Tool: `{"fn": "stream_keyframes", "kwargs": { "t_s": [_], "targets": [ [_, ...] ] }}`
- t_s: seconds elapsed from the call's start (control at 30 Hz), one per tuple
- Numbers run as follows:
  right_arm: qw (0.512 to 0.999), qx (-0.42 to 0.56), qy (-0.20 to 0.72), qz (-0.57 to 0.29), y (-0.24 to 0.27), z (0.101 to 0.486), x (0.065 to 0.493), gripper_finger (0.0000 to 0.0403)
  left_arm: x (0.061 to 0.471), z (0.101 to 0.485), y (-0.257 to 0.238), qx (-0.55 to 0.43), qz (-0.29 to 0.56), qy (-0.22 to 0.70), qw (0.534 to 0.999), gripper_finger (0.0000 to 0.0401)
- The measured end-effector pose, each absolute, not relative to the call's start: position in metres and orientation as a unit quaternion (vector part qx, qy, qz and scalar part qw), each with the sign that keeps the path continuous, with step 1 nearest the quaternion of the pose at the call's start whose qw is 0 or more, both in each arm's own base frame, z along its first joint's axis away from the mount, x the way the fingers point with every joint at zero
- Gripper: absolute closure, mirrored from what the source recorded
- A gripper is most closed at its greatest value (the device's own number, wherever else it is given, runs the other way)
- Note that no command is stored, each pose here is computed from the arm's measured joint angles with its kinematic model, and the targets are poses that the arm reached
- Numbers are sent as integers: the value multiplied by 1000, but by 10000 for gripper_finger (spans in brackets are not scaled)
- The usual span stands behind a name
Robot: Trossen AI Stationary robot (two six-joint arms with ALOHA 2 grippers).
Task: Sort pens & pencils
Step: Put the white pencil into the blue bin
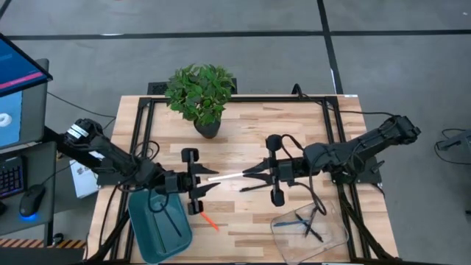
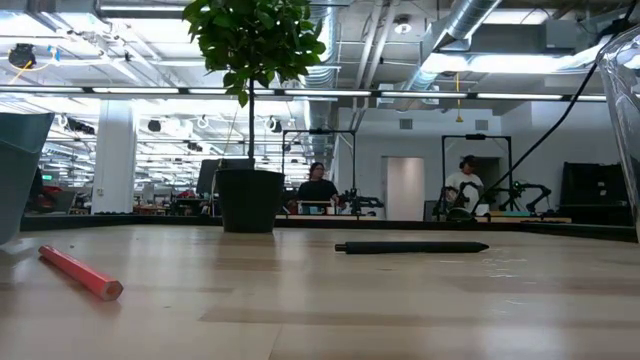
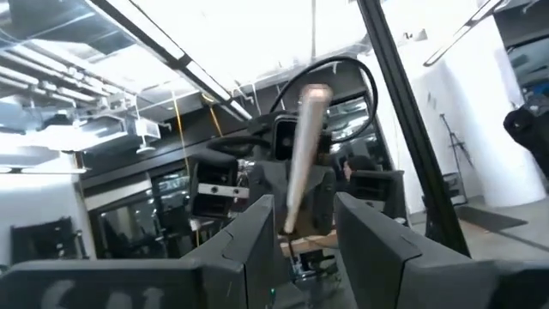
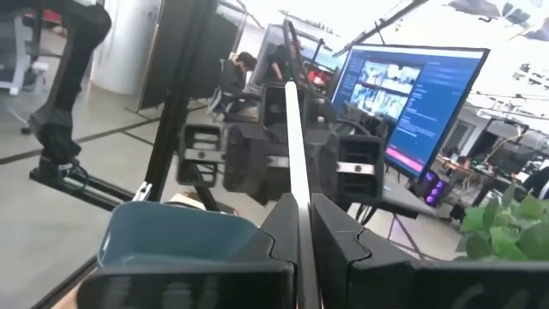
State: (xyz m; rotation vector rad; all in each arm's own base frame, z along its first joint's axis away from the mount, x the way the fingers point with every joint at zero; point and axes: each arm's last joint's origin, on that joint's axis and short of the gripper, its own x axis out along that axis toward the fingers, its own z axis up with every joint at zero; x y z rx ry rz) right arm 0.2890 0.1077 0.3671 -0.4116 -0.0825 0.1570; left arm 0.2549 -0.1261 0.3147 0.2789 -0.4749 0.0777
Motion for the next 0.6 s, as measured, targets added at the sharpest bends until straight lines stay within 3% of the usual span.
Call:
{"fn": "stream_keyframes", "kwargs": {
  "t_s": [0.6],
  "targets": [
    [975, -205, -39, 79, 107, 367, 289, 367, 262, 316, -113, 123, -19, -264, 956, 284]
  ]
}}
